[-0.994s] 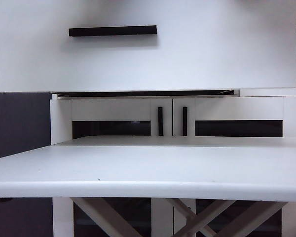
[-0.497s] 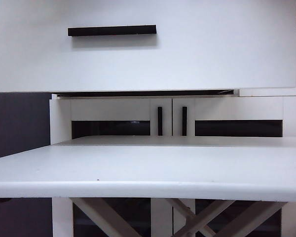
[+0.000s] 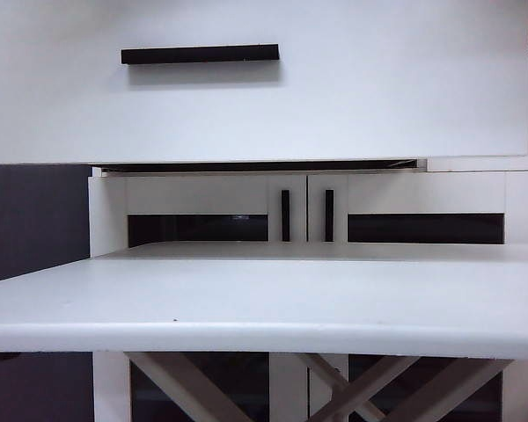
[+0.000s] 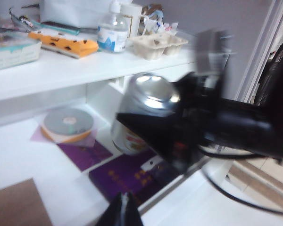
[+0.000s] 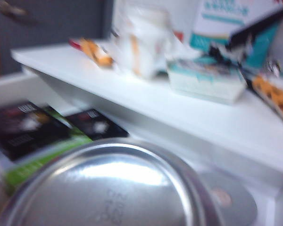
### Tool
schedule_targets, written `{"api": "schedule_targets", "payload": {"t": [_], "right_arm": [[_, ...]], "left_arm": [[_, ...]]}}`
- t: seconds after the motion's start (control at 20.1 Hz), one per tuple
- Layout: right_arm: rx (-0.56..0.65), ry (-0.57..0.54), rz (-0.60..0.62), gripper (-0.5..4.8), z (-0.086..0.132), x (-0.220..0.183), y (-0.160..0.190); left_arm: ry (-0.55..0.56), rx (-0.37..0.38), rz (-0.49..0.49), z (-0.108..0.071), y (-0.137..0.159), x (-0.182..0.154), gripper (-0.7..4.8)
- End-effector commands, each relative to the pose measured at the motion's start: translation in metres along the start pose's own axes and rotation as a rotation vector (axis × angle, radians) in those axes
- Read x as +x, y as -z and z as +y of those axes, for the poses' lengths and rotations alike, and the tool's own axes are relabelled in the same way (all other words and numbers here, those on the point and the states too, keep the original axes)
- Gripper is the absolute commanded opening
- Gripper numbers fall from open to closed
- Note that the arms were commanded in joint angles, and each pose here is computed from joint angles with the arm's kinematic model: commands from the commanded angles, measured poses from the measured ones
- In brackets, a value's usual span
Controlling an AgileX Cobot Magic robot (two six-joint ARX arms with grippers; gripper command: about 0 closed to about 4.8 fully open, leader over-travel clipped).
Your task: Pick up a can of beer from the white table, open the left drawer, place the beer inside the drawer, and finally close the drawer.
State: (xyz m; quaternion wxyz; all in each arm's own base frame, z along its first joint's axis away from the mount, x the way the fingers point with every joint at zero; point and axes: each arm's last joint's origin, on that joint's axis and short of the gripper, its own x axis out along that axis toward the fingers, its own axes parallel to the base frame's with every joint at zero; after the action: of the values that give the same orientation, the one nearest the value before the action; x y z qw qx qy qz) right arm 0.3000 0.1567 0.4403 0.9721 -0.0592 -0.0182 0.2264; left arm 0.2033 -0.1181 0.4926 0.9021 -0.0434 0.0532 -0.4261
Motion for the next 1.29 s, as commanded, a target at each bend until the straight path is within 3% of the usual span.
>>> {"api": "schedule_targets", "payload": {"t": [0.05,0.45,0.6,0.65,0.75,0.89,0.99,1.09,1.14,1.19,1.29], "right_arm": [[0.023,0.02,-0.018,-0.01,-0.007,0.009,-0.003],[0.018,0.02,0.08,0.03,-0.01,0.028,0.017],[0.016,-0.019,0.099,3.99,-0.008,0.028,0.019],[0.017,-0.039,0.104,4.01,-0.008,0.028,0.019],[0.018,-0.051,0.106,4.79,-0.007,0.028,0.019],[0.017,-0.047,0.102,4.79,-0.008,0.026,0.017],[0.015,-0.029,0.075,3.79,-0.009,0.018,0.009],[0.01,0.005,0.05,3.41,-0.011,0.007,-0.002],[0.01,0.01,0.036,2.23,-0.012,0.001,-0.007],[0.01,0.011,0.023,0.28,-0.013,-0.01,-0.015],[0.01,0.012,0.009,-0.05,-0.014,-0.027,-0.026]], "left_arm": [[-0.016,0.047,0.041,-0.001,0.003,-0.002,-0.06],[-0.031,0.036,0.068,0.002,0.007,0.003,-0.06],[-0.032,0.037,0.067,0.002,0.006,0.003,-0.06],[-0.032,0.037,0.067,0.002,0.006,0.003,-0.06],[-0.032,0.037,0.067,0.002,0.006,0.003,-0.06],[-0.032,0.036,0.067,0.002,0.007,0.003,-0.06],[-0.032,0.036,0.067,0.002,0.007,0.003,-0.06],[-0.032,0.037,0.067,0.002,0.007,0.003,-0.06],[-0.032,0.036,0.067,0.002,0.007,0.003,-0.06],[-0.032,0.036,0.069,0.002,0.007,0.003,-0.06],[-0.019,0.047,0.074,0.002,0.007,0.003,-0.06]]}}
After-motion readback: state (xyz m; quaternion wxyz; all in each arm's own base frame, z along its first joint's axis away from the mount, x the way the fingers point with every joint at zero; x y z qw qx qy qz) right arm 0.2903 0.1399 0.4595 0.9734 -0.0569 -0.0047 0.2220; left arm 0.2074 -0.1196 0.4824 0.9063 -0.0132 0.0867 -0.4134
